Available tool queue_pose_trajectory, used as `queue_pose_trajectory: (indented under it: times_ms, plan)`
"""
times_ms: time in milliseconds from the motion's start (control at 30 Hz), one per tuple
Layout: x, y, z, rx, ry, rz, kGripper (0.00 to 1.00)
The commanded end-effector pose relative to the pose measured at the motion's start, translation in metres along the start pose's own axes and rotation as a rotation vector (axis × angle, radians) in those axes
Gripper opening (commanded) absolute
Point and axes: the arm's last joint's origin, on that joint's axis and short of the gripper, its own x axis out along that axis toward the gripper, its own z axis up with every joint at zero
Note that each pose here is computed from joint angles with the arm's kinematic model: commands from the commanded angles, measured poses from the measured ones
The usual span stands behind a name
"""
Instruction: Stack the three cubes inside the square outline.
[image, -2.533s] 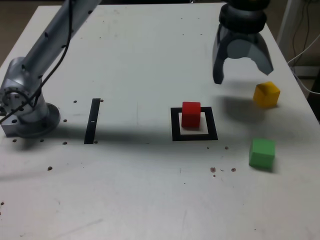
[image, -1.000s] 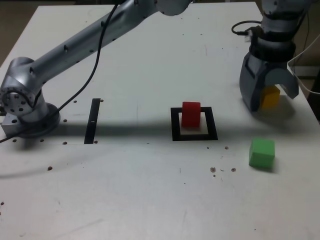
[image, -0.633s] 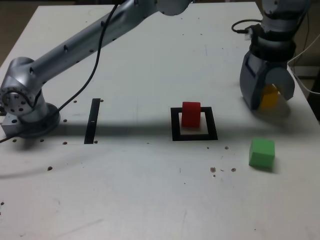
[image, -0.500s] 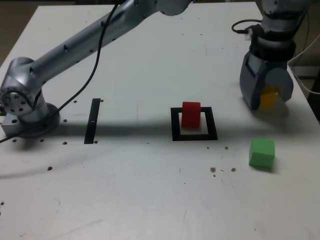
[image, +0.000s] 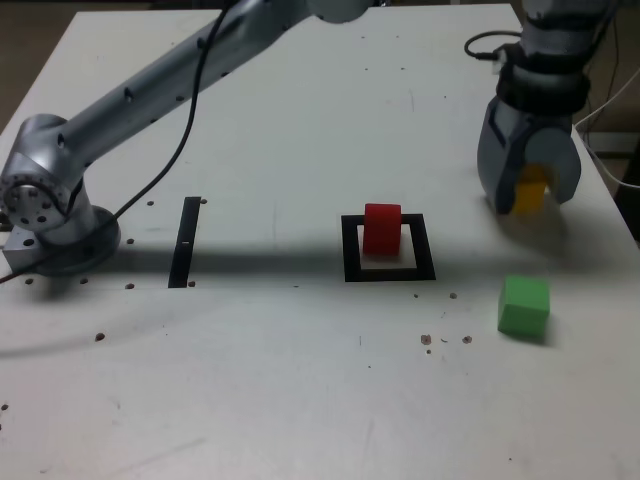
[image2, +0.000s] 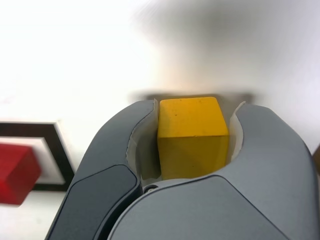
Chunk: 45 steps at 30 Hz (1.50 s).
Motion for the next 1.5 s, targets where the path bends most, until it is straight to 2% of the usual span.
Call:
queue_pose_trajectory:
  times_ms: [0,367,700,1033,1467]
  plan:
    - [-0.014,-0.004,-0.008,0.015,0.001,-0.001,0.28]
    - [-0.057,-0.016,-0.057,0.054,0.048,-0.001,0.28]
    - [-0.086,-0.037,-0.121,0.111,0.055,-0.011,0.28]
    - [-0.086,-0.051,-0.159,0.221,0.055,-0.019,0.28]
    - [-0.057,-0.050,-0.160,0.253,0.062,-0.022,0.28]
